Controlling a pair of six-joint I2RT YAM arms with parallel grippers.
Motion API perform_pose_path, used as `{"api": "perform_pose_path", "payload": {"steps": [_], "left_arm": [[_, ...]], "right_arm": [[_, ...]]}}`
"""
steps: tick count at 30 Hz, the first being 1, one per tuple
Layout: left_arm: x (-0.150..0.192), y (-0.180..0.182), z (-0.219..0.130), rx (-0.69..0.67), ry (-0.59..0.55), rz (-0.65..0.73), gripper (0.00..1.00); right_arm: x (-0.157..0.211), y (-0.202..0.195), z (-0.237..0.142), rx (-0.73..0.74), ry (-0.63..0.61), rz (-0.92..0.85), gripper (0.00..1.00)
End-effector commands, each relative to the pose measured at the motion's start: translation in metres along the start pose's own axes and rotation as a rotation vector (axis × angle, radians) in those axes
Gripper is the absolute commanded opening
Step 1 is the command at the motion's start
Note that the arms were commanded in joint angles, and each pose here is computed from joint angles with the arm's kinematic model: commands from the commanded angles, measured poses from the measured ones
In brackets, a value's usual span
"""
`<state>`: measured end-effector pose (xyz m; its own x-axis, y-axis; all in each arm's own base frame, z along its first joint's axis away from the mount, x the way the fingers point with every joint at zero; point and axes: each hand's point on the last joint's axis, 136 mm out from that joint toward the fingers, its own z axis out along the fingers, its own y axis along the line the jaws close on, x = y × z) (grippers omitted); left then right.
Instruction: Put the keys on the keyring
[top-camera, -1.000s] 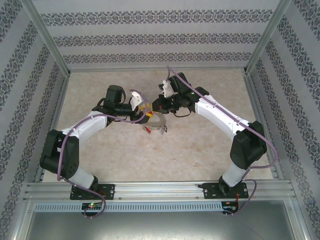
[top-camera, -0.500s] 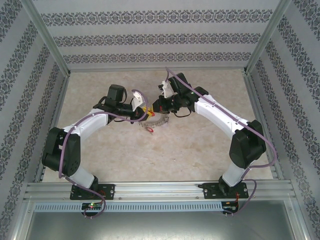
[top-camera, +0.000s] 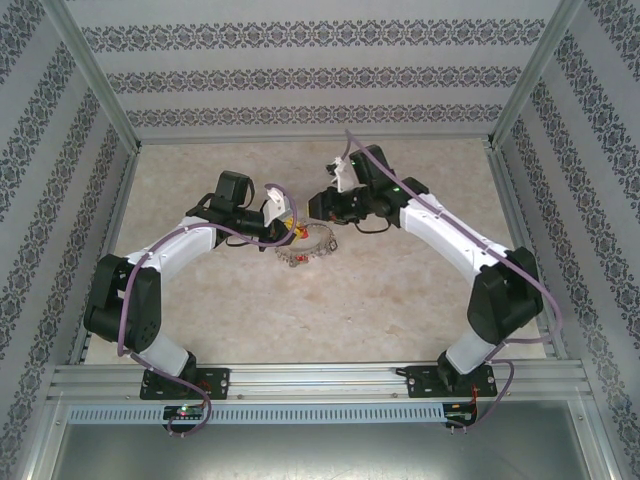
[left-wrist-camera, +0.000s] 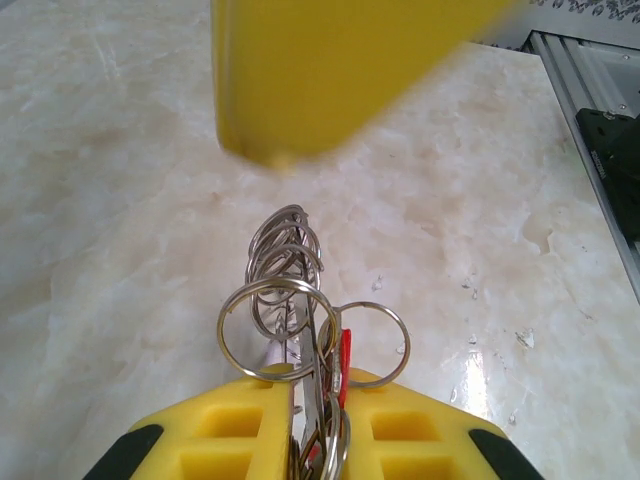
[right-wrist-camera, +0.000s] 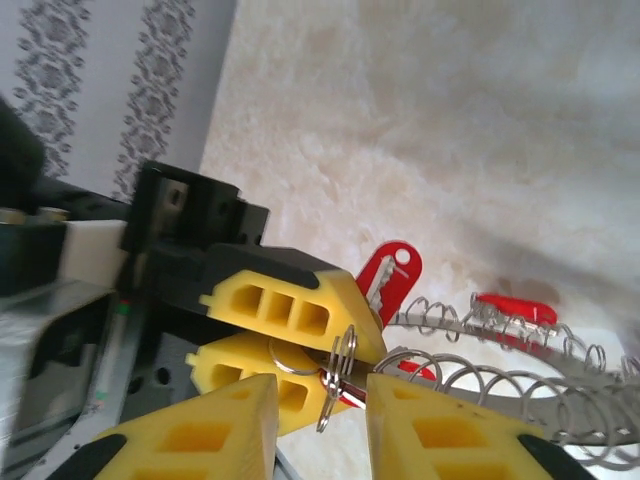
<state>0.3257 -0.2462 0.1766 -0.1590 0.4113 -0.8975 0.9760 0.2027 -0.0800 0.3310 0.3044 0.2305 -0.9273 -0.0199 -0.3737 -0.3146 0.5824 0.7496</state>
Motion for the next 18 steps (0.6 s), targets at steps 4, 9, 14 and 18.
{"api": "perform_pose_path", "payload": {"steps": [4,9,14,18], "left_arm": [[-0.017,-0.020,-0.004,0.085,-0.045,0.078,0.00],[-0.022,-0.034,-0.007,0.132,-0.065,0.128,0.00],[-0.022,-0.054,-0.002,0.208,-0.044,0.162,0.00],[-0.023,-0.064,0.000,0.251,-0.044,0.179,0.00]], "right_arm": [[0.003,0.030,-0.040,-0.117,-0.123,-0.626,0.32],[0.044,0.008,-0.046,-0.048,-0.175,-1.500,0.35],[0.045,-0.006,-0.037,-0.044,-0.090,-1.836,0.35],[0.047,-0.005,-0.027,-0.034,-0.053,-2.052,0.39]]}}
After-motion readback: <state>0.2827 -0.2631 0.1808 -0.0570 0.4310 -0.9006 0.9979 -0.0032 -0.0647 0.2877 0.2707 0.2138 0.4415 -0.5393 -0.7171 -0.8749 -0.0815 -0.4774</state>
